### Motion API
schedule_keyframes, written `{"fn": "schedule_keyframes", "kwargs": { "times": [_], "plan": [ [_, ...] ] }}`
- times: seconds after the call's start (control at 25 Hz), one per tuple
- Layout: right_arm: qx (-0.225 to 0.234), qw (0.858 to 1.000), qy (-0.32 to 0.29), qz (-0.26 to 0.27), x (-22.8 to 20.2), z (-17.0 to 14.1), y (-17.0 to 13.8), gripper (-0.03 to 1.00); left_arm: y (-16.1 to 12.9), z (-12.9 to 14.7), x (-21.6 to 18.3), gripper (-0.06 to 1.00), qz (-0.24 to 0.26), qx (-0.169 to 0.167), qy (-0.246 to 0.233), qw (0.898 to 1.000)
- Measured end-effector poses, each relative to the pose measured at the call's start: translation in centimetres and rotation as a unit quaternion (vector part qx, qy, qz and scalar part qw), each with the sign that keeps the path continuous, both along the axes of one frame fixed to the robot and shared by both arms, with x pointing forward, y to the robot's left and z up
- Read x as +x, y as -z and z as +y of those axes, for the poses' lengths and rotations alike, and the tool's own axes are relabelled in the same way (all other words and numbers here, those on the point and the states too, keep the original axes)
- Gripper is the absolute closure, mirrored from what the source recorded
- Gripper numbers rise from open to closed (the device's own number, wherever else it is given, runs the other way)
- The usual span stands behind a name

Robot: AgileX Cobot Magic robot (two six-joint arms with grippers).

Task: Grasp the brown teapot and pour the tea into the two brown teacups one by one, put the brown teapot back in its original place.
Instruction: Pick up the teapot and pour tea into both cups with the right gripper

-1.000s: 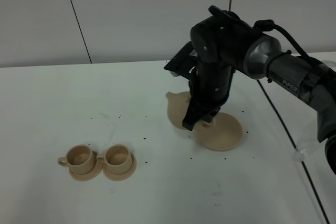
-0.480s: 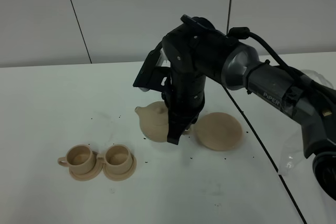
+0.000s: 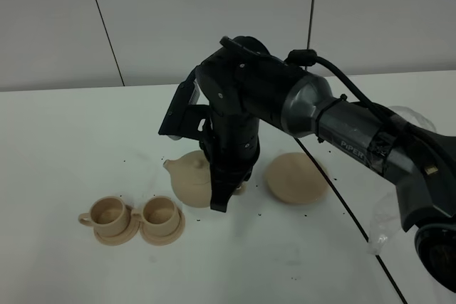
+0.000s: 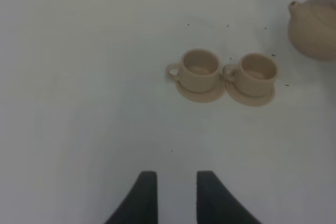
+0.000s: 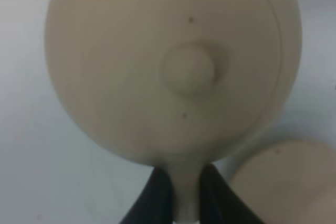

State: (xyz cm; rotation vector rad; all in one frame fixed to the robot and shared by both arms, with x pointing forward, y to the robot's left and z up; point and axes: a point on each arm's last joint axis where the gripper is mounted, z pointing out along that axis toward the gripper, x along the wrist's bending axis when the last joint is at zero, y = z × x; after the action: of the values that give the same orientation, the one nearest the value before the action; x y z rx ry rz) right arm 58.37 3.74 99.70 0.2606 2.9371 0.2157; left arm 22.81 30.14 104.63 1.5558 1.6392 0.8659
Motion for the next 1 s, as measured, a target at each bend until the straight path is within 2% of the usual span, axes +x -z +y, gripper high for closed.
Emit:
{"fn": "schedule_keyframes", "kwargs": {
  "times": [0.44,1.0],
  "plan": [
    [0.009,0.999,-0.025,-0.024,-1.2,1.7,-1.3,0.87,0.0,0.0,0.0,0.69,0.0,0.0,0.0,1.0],
    [-0.038,0.995,-0.037,-0.087,-1.9,2.6,-1.8,0.87,0.0,0.0,0.0,0.69,0.0,0.0,0.0,1.0]
  ]
}}
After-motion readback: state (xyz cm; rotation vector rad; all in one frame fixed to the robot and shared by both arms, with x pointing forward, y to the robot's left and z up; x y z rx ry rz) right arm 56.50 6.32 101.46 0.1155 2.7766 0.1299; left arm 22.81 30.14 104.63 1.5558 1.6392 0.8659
